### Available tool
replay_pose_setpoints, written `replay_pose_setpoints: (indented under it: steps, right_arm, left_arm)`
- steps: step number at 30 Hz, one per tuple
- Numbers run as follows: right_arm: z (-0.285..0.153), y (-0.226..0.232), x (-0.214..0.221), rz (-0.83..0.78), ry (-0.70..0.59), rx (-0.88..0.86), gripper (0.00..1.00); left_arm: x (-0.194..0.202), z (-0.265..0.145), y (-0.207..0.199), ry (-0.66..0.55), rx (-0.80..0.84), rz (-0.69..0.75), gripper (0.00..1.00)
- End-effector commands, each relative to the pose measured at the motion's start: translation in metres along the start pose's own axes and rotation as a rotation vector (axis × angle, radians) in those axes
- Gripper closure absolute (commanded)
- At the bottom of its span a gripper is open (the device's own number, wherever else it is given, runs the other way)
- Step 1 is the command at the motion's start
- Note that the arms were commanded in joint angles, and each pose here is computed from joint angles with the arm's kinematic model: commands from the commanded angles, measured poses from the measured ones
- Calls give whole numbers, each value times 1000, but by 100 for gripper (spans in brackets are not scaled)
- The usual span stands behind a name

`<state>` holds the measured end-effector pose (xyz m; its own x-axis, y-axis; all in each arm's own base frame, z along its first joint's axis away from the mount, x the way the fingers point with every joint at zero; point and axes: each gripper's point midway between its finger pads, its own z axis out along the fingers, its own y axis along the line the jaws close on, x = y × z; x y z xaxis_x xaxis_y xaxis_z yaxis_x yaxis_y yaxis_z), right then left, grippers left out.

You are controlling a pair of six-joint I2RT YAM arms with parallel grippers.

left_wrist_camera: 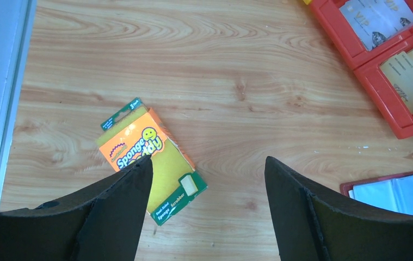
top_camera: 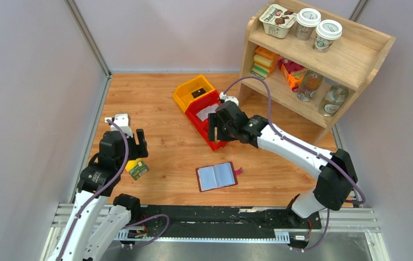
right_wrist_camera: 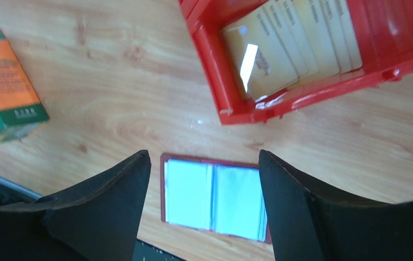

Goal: Take the credit cards out of the card holder
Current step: Place the credit card in the storage box, then reset both arms

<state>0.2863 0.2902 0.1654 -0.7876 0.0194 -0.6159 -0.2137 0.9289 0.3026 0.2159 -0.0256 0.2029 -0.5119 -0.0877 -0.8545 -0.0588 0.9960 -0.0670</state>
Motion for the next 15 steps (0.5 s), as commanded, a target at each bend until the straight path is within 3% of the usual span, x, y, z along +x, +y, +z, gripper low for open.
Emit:
replay_pose_setpoints:
  steps: [1,8,15]
  right_arm:
    - [-13,-2,36,-127,44,50,24]
    - [-2,30,122,-266,189,12,12]
    - [21,27,168,-288,288,56,10]
  left_arm:
    - [-6,-4,2,-40,-1,-18,18]
    - [-3,-19,0,-89,42,-59,18]
    - [-5,-23,5,-138,29,-67,17]
